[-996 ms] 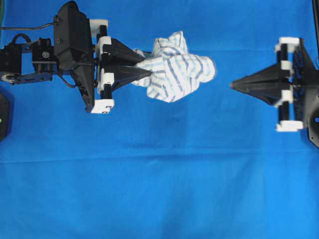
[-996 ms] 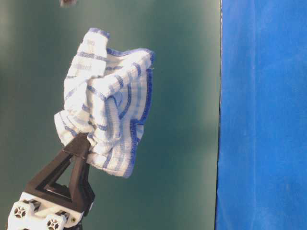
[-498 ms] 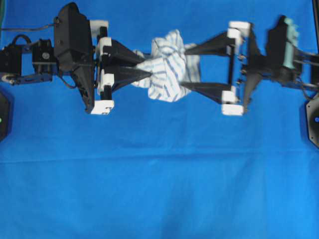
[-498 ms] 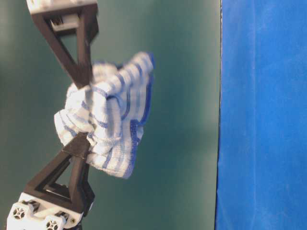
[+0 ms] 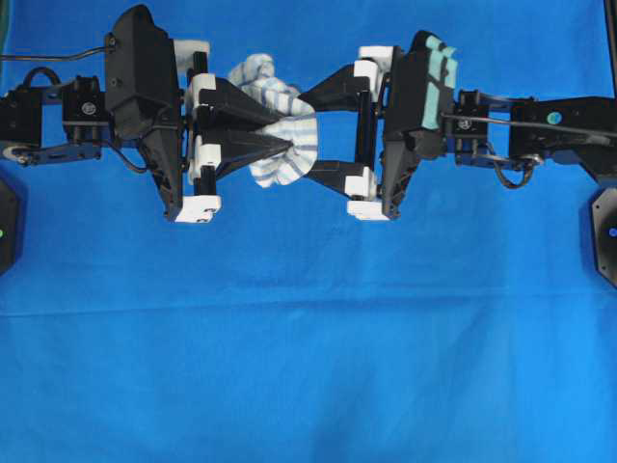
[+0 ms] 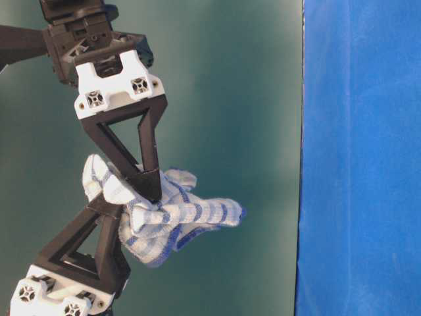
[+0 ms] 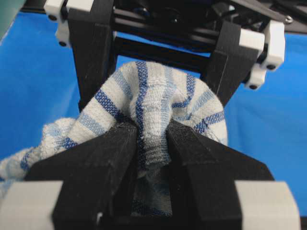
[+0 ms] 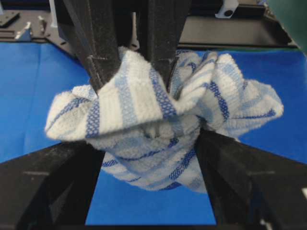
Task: Hand over the towel.
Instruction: 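Move the right gripper to the towel and grasp it beside the left gripper, then open the left gripper and pull it back, leaving the towel in the right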
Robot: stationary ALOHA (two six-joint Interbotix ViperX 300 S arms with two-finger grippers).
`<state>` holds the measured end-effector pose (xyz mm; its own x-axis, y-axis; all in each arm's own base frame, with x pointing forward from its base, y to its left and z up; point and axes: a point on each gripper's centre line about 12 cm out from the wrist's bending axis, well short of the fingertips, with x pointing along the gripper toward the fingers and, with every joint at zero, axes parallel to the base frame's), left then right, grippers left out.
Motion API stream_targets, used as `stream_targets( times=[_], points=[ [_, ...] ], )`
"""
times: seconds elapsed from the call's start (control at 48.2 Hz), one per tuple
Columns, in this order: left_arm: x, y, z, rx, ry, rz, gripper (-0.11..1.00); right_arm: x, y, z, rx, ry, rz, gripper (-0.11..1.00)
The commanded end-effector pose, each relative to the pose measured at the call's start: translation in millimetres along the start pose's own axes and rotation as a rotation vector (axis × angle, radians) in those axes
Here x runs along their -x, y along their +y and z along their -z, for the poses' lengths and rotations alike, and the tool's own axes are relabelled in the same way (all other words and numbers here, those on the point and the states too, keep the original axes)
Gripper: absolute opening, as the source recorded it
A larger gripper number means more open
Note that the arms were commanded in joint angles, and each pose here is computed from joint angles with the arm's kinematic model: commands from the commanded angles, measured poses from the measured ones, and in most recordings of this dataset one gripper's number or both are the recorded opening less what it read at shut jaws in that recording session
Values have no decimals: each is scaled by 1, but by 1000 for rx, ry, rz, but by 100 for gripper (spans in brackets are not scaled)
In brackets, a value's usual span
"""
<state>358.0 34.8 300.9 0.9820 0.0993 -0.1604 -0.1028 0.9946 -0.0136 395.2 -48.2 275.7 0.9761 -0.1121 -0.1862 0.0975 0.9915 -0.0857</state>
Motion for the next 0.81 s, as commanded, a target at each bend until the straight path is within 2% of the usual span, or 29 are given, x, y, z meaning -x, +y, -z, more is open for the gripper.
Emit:
stream_targets(
  times=[0.0, 0.104, 0.249, 0.623, 0.685, 0.789],
  points=[
    [3, -2, -12, -2, -43, 5, 12, 0, -1, -15, 0, -38, 3, 71],
    [3, -2, -13, -3, -46, 5, 12, 0, -1, -15, 2, -34, 2, 62],
    [2, -2, -14, 1, -58, 5, 12, 1, -1, -13, 3, -17, 2, 31],
    [4, -2, -16, 3, -72, 5, 13, 5, -1, -14, -1, -11, 1, 30],
    [7, -2, -17, 4, -77, 5, 28, 9, -1, -15, -2, -15, 1, 30],
    [16, -2, -20, 3, -95, 5, 61, 17, -1, -15, -12, -20, 3, 30]
  ],
)
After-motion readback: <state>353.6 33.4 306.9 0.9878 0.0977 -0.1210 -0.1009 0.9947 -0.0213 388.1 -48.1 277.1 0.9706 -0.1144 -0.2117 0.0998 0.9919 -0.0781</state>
